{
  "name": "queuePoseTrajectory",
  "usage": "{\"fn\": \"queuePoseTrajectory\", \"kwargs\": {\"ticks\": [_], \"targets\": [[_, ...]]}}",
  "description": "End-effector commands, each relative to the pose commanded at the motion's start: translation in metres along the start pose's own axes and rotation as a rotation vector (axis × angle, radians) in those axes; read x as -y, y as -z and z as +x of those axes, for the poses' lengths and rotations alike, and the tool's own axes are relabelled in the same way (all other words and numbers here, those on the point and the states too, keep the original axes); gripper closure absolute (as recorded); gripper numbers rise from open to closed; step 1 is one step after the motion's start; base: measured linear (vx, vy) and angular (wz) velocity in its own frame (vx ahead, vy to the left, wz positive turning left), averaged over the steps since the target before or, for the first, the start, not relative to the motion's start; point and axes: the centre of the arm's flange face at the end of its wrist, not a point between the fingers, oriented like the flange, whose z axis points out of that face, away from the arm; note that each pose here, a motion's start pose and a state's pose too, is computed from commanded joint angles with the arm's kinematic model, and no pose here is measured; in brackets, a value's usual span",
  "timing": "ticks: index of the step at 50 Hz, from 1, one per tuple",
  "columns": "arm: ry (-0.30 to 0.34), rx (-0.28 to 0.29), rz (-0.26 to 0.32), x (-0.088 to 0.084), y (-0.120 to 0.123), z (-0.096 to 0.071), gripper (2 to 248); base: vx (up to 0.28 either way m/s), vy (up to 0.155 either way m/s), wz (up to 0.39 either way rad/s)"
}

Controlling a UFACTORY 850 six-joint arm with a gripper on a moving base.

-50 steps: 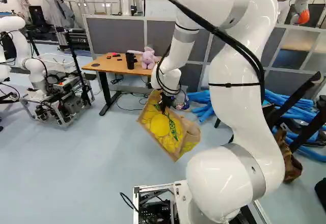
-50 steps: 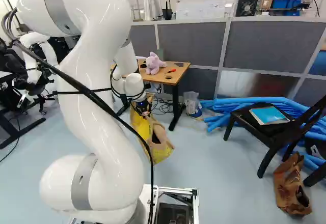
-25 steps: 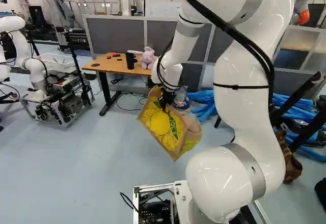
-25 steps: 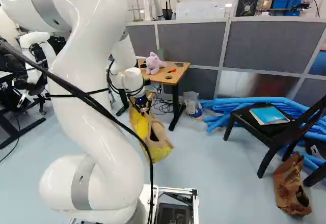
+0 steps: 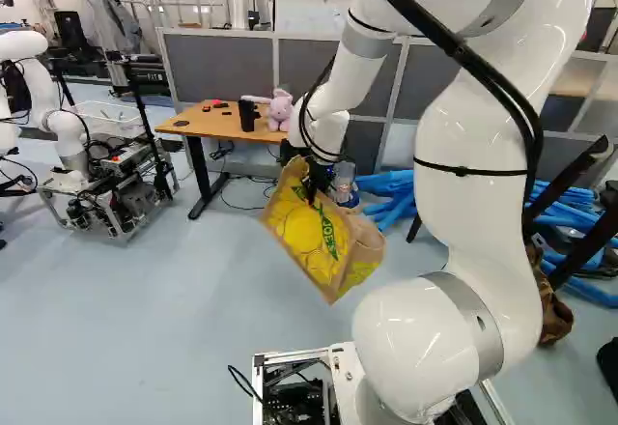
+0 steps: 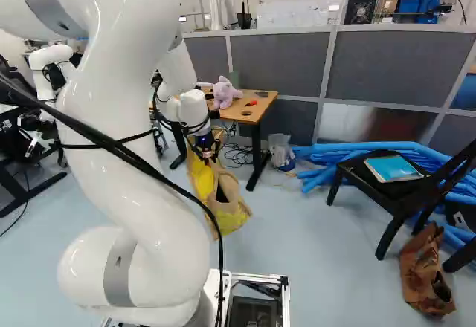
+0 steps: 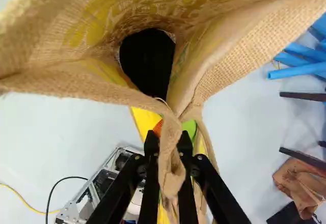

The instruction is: Pick up the bag on the ground and place it on the table

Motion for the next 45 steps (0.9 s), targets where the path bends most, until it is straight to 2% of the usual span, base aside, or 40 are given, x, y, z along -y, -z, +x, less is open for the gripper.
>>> {"fn": "queuePoseTrajectory", "kwargs": {"ticks": [45], "targets": [[-0.044, 0.006, 0.035, 0.002, 0.062, 0.001, 215, 0.0, 0.0, 0.0]]}}
